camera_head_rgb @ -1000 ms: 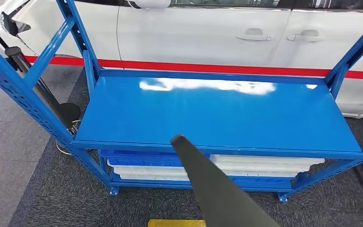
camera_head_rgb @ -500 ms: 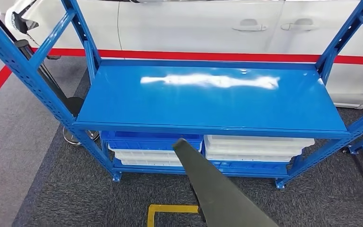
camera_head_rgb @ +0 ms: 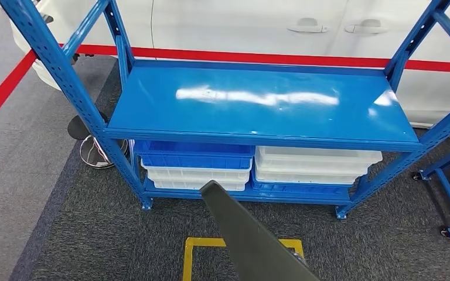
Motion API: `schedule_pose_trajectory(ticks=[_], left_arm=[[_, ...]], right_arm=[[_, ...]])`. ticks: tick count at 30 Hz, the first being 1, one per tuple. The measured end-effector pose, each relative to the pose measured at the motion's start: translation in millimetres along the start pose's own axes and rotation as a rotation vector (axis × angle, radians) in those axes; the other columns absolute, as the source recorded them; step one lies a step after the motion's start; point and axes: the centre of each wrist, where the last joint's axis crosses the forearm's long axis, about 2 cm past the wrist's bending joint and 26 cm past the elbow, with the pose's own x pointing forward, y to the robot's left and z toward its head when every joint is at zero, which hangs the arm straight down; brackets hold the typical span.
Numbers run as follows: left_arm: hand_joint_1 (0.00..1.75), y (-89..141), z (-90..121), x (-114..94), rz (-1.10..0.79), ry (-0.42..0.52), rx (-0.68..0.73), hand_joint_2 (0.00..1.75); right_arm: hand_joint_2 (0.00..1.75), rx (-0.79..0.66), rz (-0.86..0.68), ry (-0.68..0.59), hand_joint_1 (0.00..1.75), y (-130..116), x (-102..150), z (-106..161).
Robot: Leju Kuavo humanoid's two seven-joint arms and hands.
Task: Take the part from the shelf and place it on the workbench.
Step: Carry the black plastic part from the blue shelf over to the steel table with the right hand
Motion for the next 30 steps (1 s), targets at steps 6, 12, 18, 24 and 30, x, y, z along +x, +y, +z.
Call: schedule_pose_trajectory(ticks=[6,12,18,24,30], left_arm=[[0.0,0.2,-0.3,0.5,-0.006,-0.013,0.002,0.0],[0.0,2.0,0.0,-1.0,-0.015,-0.02,0.001,0.0],[0.0,4.0,-1.8,1.3,-0.021,-0.038,0.001,0.0],[0.0,4.2,-2.4,2.4,-0.027,-0.048,-0.003,0.0],[0.0,4.8,-2.6,2.6,-0.054,-0.083,-0.002,0.0]], right_arm=[[1.75,0.002,0.001,-0.003,1.75,-0.3,-0.2,-0.7],[1.75,0.006,0.003,0.0,1.75,-1.0,-0.3,0.4],[1.75,0.004,0.004,0.001,1.75,-0.9,-0.2,0.8],[1.75,-0.004,0.009,0.007,1.75,-1.4,0.0,2.3],[1.75,-0.009,0.022,0.014,1.75,-4.4,-0.6,3.9]])
